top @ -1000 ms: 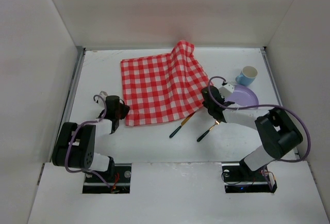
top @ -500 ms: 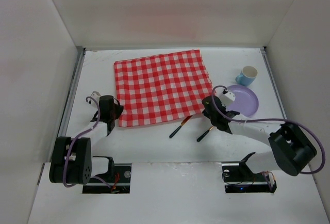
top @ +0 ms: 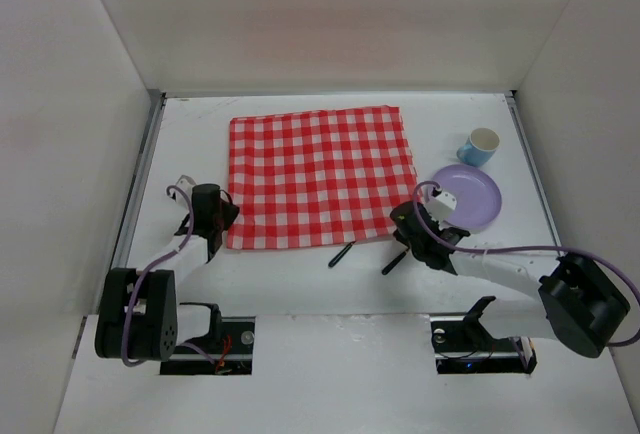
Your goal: Set the dinner table for one person
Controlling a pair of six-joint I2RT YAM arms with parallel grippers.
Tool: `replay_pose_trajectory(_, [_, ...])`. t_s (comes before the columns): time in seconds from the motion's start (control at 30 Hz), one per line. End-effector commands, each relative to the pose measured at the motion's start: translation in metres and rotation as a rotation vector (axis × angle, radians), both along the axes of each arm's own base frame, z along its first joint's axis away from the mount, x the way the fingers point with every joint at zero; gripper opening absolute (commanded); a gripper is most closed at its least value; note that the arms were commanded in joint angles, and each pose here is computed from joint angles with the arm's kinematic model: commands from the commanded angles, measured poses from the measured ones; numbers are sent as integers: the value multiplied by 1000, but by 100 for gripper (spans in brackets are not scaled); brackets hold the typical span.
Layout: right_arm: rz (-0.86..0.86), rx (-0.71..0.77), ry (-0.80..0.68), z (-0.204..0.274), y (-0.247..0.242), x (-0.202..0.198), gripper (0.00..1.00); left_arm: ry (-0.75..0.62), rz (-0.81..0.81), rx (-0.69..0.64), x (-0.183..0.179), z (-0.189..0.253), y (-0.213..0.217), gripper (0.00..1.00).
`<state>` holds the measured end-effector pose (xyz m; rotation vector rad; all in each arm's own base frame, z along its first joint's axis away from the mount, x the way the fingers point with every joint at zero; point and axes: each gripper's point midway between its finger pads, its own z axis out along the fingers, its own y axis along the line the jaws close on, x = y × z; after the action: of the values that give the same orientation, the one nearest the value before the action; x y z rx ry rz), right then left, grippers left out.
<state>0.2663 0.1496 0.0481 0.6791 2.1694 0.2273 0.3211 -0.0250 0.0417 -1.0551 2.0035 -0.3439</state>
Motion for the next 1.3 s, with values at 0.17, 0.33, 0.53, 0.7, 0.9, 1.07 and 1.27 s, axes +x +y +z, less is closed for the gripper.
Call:
replay_pose_trajectory(0.17, [24, -42, -64, 24, -6, 6, 59, -126, -16, 153, -2, 63, 13, 36])
replay_pose_trajectory(0.33, [17, -55, -144, 55, -17, 8, 65, -199, -310, 183, -25, 83, -57, 28])
replay_pose_trajectory(0.53, [11, -46, -233, 85, -31, 19, 44, -229, -838, 183, -96, 72, -185, 23])
replay_pose_trajectory(0.7, [25, 3, -229, 83, -39, 27, 15, -239, -1013, 285, -121, 57, -232, 27])
replay_pose_trajectory(0.9, [-121, -5, -247, 85, -82, 35, 43, -232, -1075, 348, -113, 50, -266, 31])
replay_pose_trajectory(1.07, [-241, 7, -236, 75, -120, 31, 57, -197, -1094, 378, -112, 35, -265, 33])
replay_pose_trajectory(1.27, [-268, 32, -214, 64, -133, 28, 57, -214, -1182, 331, -121, 29, -278, 35])
